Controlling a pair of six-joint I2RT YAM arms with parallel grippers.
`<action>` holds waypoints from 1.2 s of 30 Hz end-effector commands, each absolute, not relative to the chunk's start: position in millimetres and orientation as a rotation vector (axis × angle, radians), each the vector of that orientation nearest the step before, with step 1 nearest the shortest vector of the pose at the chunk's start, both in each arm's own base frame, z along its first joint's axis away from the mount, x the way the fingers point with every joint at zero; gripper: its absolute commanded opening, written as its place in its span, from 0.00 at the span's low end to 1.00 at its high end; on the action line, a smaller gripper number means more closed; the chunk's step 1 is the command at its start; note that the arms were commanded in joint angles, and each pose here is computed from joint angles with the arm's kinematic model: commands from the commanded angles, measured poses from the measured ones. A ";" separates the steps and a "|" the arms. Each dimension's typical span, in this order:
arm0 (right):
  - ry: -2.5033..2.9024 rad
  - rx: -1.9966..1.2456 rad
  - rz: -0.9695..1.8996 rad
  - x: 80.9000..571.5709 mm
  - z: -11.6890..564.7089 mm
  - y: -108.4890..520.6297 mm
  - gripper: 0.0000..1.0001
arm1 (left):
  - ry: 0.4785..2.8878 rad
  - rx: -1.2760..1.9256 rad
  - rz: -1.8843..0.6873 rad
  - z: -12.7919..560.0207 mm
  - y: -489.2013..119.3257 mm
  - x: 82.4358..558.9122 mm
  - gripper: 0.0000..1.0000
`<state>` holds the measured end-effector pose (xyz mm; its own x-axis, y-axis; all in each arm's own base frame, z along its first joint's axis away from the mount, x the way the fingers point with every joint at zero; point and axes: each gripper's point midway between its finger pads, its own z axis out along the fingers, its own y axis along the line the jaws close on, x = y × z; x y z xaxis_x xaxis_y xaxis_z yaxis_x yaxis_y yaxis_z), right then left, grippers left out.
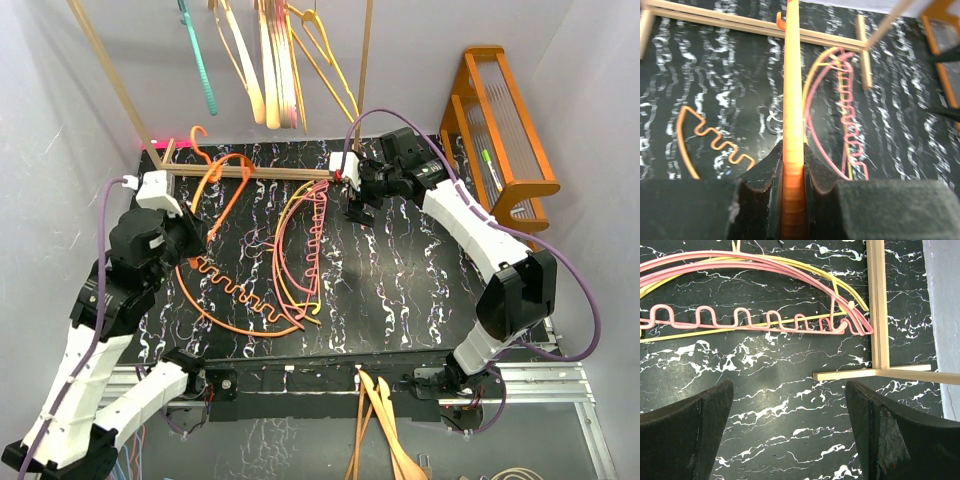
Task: Organize the hangers
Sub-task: Pick up the hanger at the center of the board, then place the hanger at the clothesline.
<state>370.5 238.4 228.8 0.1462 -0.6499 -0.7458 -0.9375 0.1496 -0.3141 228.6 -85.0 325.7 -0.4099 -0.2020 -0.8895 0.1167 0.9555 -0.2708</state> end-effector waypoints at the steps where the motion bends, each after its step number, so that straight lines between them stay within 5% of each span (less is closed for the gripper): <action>1: 1.513 -1.543 0.406 374.3 261.1 241.1 0.98 | 1.906 -0.205 -0.043 322.6 -42.3 260.2 0.00; 14: 1.518 -1.543 0.464 355.1 249.7 239.8 0.98 | 1.708 -0.098 0.122 440.8 3.9 365.9 0.00; 36: 1.542 -1.572 0.533 346.3 215.9 241.8 0.98 | 1.592 0.108 0.150 534.4 10.1 424.0 0.00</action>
<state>340.6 237.6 198.4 0.0906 -0.6303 -0.7710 -0.9693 0.1220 -0.2136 416.5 7.2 517.9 -0.0714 0.1374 -0.9879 -0.0235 0.9900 0.1394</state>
